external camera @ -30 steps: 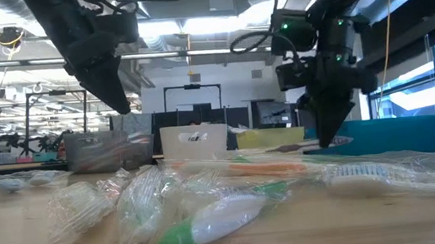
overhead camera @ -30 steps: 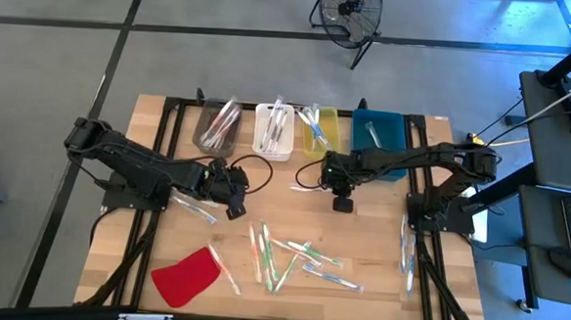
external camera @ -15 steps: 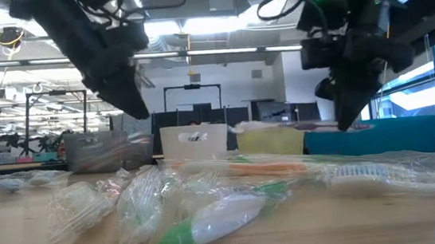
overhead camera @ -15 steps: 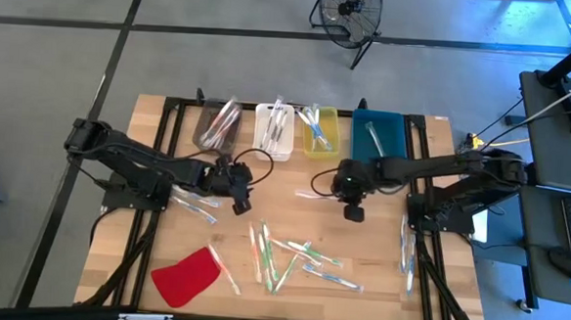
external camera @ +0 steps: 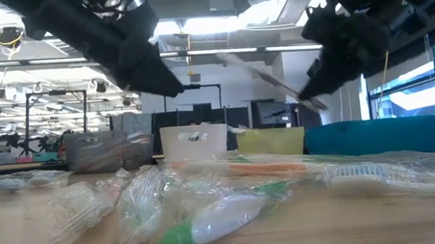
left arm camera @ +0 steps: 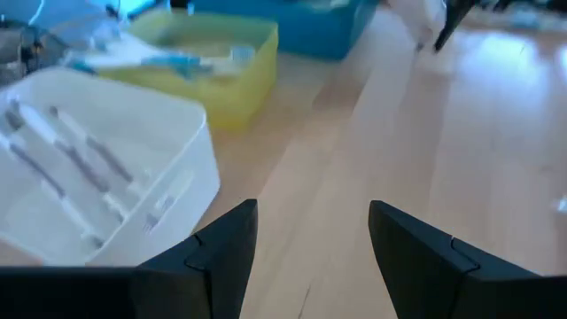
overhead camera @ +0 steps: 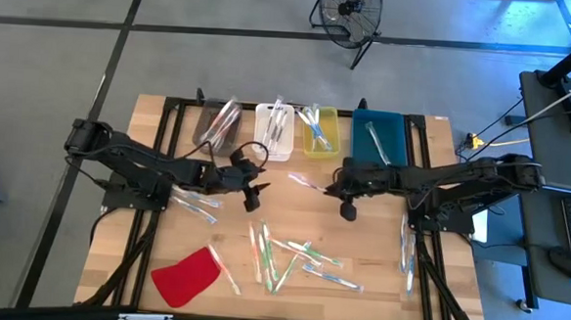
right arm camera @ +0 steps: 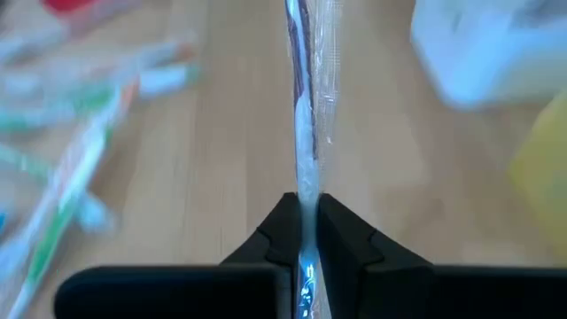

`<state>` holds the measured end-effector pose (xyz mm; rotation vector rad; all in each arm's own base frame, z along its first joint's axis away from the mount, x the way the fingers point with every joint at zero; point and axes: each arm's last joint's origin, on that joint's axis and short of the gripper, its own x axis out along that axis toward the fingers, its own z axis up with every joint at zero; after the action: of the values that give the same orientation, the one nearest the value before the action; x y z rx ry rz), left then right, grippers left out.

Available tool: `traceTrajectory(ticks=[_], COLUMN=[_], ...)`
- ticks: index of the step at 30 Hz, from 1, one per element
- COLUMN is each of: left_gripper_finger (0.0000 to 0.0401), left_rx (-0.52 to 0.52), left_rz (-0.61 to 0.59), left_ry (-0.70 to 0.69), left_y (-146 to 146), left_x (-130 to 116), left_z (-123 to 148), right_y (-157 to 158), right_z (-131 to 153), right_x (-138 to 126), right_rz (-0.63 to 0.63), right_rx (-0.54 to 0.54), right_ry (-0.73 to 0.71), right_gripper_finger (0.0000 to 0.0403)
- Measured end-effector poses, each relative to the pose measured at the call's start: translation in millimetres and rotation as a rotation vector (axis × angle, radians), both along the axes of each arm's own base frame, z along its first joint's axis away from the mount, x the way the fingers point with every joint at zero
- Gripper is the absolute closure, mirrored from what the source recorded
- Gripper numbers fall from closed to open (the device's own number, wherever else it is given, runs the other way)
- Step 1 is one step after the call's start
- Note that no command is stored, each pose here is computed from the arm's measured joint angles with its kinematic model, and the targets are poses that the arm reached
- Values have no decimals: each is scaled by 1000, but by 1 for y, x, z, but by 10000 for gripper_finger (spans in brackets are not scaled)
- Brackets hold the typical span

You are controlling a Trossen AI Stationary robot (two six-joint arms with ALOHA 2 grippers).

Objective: Pick & Place Toothbrushes
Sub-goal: Put the violet toothbrush into the white bin

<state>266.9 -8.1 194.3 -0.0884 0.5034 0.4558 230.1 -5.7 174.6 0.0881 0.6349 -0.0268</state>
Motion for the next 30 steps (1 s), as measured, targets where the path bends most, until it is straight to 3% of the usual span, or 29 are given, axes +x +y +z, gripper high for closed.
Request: traceTrajectory(ticks=[16, 22, 30], left_gripper_finger=[189, 189, 189], left_rx=[7, -4, -35], left_rz=[-34, -42, -156], left_ry=[-324, -444, -578], left_y=[3, 13, 30], left_x=[15, 29, 38], left_z=[9, 3, 0], right_y=[-5, -7, -8], right_z=[25, 31, 18], right_x=[11, 13, 27], right_rz=[-140, -196, -220], right_rx=[-116, -141, -139], right_ry=[-386, -450, -489], right_gripper_finger=[374, 374, 374])
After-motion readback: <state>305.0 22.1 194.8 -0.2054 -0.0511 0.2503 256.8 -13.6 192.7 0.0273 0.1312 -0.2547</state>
